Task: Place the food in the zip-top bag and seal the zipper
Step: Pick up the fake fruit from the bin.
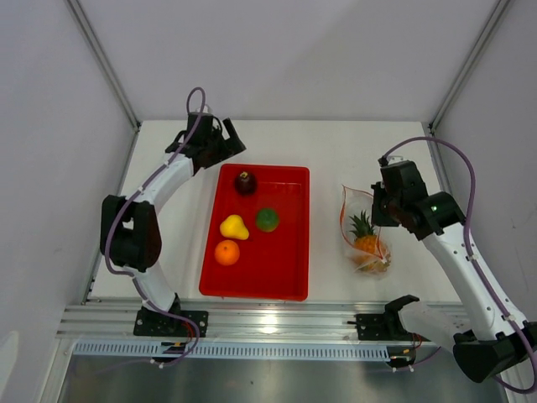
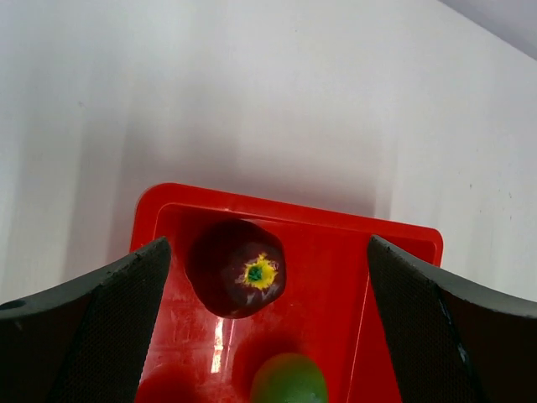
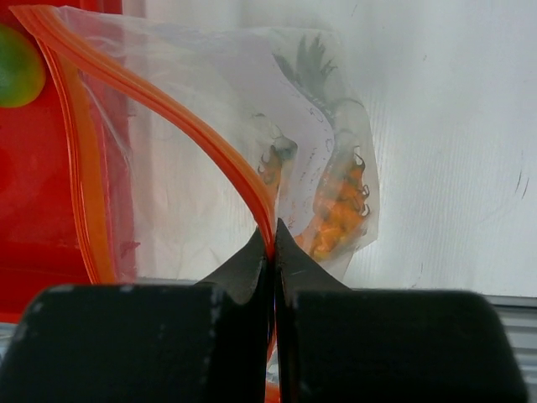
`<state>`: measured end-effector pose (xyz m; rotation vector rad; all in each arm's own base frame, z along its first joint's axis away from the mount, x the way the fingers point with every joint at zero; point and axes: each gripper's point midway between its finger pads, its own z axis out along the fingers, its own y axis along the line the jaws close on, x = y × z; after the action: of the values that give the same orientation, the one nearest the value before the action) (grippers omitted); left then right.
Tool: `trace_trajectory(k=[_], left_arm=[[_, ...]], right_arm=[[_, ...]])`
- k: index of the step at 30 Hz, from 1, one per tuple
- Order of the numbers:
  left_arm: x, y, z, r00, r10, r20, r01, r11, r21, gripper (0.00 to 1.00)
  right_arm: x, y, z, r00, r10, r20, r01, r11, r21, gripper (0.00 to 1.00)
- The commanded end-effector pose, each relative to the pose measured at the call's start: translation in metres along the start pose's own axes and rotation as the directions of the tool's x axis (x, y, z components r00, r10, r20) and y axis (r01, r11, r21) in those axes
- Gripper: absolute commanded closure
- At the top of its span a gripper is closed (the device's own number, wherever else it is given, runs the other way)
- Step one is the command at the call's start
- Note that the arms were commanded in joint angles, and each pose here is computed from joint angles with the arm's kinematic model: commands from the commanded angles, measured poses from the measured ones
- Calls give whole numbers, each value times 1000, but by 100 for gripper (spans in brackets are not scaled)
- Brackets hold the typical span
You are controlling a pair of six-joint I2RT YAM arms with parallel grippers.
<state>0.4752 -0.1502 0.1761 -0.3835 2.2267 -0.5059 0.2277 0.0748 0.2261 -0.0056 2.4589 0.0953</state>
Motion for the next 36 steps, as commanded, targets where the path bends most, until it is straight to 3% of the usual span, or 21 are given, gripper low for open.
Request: trace_trajectory(k=[1, 16, 20, 27, 36], left_arm=[[11, 7, 6, 999, -41, -34, 40, 999, -19, 0], [69, -11, 8, 996, -20, -89, 20, 1000, -7, 5], [77, -8, 13, 997, -27, -79, 24, 999, -49, 5], [91, 24, 25, 977, -130, -169, 73, 949, -307, 5], [93, 18, 38, 970, -156, -188, 94, 948, -304, 5]], right_arm=[[-7, 3, 8, 1000, -4, 22, 4, 1000, -2, 100], [10, 13, 17, 1000, 0, -16, 0, 999, -33, 100], [13, 14, 17, 1000, -2, -17, 1, 999, -37, 100], [9, 20, 21, 1000, 1, -7, -2, 998, -59, 100], [12, 22, 27, 1000, -7, -8, 7, 998, -68, 100]])
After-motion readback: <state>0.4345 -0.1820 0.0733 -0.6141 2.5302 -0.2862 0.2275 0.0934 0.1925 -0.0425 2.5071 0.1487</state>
